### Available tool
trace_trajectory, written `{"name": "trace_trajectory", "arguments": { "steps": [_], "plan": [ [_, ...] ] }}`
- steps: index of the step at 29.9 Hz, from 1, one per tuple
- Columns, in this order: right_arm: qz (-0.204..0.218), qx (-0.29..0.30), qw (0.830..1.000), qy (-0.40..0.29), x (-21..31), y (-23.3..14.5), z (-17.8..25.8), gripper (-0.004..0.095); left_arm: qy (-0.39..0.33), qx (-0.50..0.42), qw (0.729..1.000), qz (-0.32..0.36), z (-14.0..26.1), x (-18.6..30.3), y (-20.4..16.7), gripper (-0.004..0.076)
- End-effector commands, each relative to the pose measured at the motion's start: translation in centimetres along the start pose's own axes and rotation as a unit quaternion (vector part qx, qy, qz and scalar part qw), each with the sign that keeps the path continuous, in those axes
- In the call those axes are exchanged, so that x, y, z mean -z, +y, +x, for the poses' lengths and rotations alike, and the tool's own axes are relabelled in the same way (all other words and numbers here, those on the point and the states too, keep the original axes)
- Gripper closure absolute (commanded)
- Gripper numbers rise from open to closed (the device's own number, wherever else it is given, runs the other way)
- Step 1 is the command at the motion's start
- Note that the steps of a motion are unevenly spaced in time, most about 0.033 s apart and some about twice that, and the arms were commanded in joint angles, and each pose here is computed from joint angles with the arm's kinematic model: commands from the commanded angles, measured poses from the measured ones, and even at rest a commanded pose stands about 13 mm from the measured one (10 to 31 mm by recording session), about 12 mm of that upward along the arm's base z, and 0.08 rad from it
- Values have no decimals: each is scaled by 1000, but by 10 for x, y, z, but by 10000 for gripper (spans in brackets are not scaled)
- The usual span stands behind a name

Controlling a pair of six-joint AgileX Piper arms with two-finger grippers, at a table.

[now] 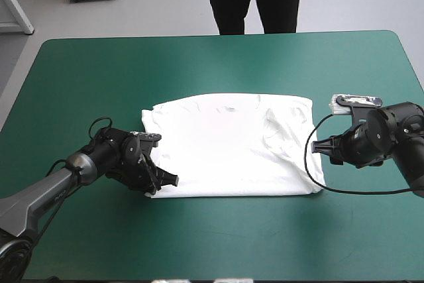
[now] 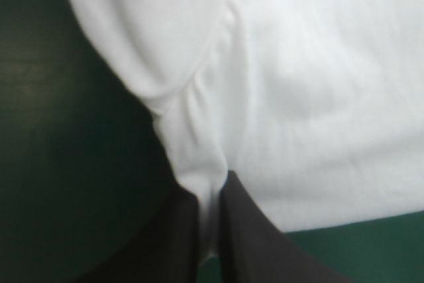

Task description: Fold the cloth

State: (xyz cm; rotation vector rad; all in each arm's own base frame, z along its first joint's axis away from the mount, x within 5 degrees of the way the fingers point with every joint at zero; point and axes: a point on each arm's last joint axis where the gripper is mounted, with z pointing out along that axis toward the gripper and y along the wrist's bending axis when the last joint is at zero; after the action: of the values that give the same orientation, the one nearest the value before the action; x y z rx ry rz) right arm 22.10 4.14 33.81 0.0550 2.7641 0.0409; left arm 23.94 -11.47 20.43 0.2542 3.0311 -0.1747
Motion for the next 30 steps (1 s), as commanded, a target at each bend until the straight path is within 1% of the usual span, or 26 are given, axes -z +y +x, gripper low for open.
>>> {"name": "trace_trajectory", "arguments": {
  "steps": [1,4,7,9,13,17,22,30],
  "plan": [
    [1,-2,999,-36,14,-3,-3,422,-19,-7,1000,23,-1,-2,-10,734],
    [1,-2,999,-33,12,-3,-4,422,-15,-10,1000,22,0,-4,-12,734],
    [-15,11,1000,-8,3,2,-6,420,-15,-10,1000,22,0,-4,-12,734],
    [-32,6,999,4,-5,7,-9,420,-15,-10,1000,22,0,-4,-12,734],
    [-41,4,999,16,-26,11,-12,416,-14,-10,1000,22,0,-4,-12,734],
    [-46,-2,998,39,-52,12,-1,416,-14,-9,1000,23,0,-4,-12,734],
    [-49,-6,998,28,-71,11,7,416,-15,-9,1000,23,0,-4,-12,734],
    [-38,-10,996,75,-105,11,14,417,-19,-9,1000,24,-1,-4,-12,734]
  ]
}}
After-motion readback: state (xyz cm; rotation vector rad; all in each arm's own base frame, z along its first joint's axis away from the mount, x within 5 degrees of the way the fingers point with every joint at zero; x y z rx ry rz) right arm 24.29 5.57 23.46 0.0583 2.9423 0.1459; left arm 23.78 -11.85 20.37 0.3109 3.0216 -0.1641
